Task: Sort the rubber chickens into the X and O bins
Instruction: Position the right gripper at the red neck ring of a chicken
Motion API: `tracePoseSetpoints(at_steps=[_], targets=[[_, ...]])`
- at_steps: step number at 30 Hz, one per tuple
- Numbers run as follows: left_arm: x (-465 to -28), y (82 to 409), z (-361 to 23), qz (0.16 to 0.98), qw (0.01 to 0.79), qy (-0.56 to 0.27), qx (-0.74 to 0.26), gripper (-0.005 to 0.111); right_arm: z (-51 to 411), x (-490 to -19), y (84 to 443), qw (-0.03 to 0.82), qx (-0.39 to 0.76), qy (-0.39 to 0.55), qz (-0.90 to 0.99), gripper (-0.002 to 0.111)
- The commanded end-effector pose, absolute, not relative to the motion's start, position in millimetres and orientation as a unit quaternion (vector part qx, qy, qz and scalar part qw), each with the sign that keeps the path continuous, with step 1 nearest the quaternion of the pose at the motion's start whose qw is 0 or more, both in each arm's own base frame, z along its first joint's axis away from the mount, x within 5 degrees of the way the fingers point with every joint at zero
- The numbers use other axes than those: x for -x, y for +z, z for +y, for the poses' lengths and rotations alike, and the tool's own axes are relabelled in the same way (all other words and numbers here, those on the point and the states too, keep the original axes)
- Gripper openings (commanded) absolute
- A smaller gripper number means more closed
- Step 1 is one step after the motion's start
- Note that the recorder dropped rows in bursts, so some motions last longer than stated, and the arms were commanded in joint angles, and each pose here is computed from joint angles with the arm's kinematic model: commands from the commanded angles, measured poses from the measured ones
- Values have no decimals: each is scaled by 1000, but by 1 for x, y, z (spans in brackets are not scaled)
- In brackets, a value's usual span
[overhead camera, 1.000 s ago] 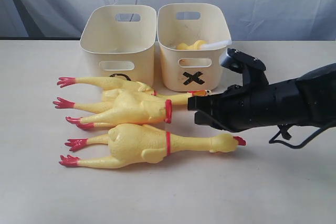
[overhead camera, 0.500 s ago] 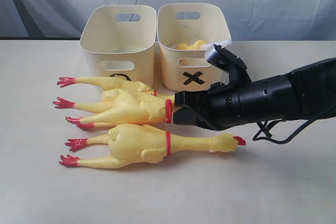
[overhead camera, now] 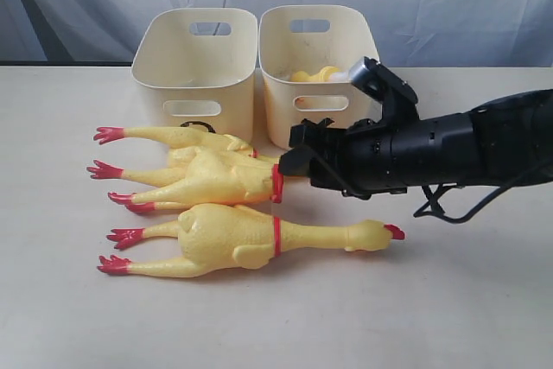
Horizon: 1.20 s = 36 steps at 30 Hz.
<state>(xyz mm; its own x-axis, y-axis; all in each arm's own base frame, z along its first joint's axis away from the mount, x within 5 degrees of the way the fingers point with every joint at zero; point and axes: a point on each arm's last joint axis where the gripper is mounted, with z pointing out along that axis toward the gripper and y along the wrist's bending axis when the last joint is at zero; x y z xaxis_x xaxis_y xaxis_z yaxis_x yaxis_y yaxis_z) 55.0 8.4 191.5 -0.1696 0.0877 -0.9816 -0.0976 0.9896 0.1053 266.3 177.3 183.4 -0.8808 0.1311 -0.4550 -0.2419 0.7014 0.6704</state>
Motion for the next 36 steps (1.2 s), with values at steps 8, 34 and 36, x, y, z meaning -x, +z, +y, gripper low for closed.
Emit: tracePoseSetpoints(at_steps=[8, 34, 36], targets=[[-55, 192, 8, 757, 650, 70, 5, 0, 189, -293, 171, 237, 25, 386, 891, 53], [-55, 192, 8, 757, 650, 70, 5, 0, 204, -301, 146, 192, 36, 411, 890, 25], [-55, 192, 8, 757, 650, 70, 5, 0, 202, -302, 146, 196, 33, 402, 894, 27]])
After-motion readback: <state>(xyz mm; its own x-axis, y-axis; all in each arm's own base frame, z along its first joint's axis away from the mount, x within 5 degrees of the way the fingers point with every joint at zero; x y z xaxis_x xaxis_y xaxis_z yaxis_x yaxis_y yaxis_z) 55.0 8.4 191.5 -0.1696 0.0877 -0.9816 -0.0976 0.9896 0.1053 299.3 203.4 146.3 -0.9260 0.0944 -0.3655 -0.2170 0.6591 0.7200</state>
